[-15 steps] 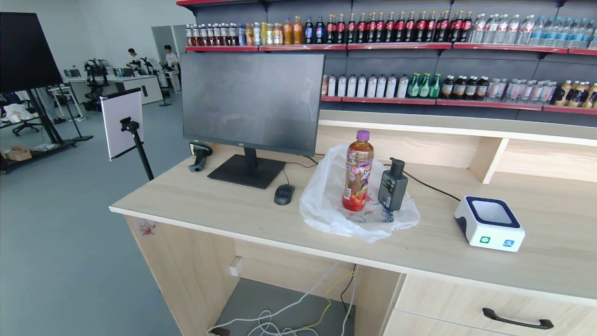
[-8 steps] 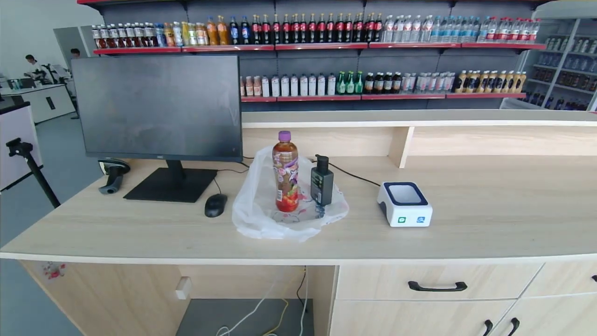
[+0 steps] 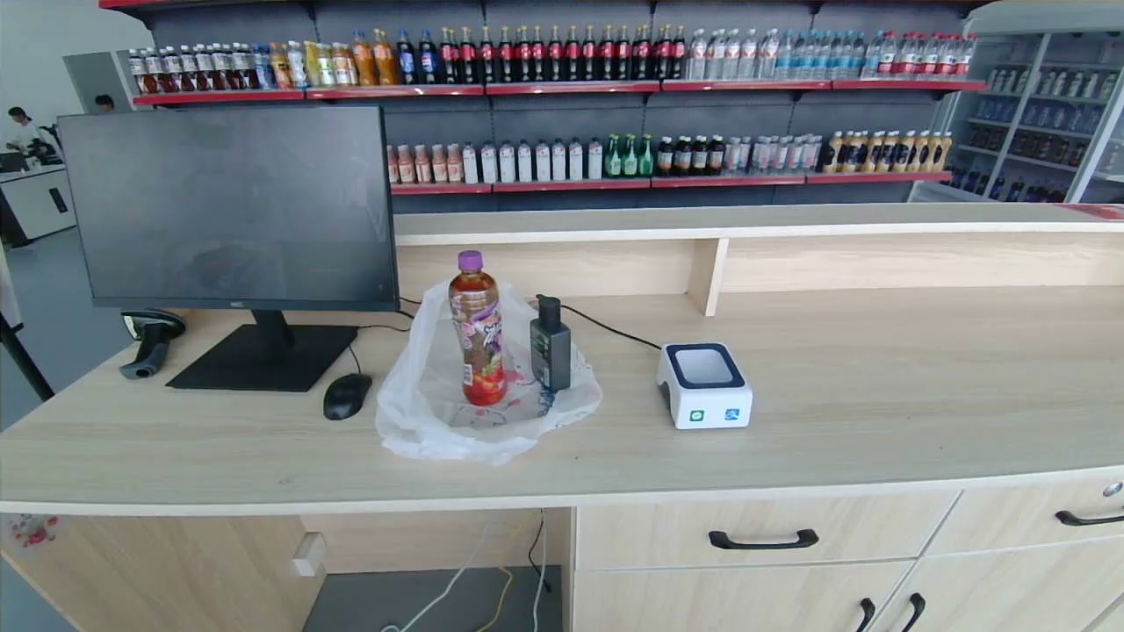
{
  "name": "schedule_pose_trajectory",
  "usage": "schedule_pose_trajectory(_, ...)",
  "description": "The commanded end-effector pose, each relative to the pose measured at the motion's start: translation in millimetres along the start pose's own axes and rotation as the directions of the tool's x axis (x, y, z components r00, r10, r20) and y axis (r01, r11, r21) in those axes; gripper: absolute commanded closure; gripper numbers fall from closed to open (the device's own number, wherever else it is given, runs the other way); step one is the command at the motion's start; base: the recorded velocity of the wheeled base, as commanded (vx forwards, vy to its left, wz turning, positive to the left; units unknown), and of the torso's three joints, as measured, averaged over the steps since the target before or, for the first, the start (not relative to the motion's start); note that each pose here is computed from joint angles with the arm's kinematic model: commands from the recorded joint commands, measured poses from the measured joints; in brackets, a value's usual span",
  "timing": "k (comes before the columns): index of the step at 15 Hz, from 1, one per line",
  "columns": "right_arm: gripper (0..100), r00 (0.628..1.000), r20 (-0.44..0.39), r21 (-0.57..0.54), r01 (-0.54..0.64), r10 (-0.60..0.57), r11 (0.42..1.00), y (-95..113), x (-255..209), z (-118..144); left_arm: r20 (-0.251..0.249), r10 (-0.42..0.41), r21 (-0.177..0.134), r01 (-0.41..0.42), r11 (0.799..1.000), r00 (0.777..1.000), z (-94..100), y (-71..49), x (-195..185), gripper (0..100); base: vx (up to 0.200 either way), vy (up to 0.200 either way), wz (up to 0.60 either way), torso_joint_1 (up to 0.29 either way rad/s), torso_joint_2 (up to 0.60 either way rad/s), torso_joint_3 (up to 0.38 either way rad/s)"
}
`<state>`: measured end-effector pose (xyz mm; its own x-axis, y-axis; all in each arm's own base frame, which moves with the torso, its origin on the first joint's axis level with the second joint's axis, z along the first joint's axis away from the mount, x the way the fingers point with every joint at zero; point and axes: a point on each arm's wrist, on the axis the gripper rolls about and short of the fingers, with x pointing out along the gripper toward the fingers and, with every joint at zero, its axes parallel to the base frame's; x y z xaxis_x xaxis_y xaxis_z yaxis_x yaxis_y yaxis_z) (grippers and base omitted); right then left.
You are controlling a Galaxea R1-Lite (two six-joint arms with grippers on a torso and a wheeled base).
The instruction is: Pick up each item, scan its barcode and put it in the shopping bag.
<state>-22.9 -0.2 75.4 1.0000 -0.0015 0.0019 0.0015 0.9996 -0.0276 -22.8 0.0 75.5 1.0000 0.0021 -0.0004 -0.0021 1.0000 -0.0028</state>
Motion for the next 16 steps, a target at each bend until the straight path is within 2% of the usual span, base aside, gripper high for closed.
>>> schedule_pose_trajectory(1, 0, 1.000, -0.002, -0.003, 0.000, 0.000, 1.000, 0.0, 0.1, 0.0, 0.000, 0.001, 0.001, -0.001, 1.000, 1.000, 0.0, 0.0, 0.0, 0, 0.000, -0.200, 0.00, 0.002, 0.00, 0.002)
schedule_pose_trajectory(10, 0, 1.000, -0.002, -0.005, 0.000, 0.000, 1.000, 0.0, 0.1, 0.0, 0.000, -0.001, 0.001, 0.001, 1.000, 1.000, 0.0, 0.0, 0.0, 0, 0.000, -0.200, 0.00, 0.002, 0.00, 0.004)
schedule_pose_trajectory(16, 0, 1.000, -0.002, -0.005, 0.000, 0.000, 1.000, 0.0, 0.1, 0.0, 0.000, 0.001, 0.000, -0.001, 1.000, 1.000, 0.0, 0.0, 0.0, 0, 0.000, 0.000, 0.00, 0.000, 0.00, 0.000)
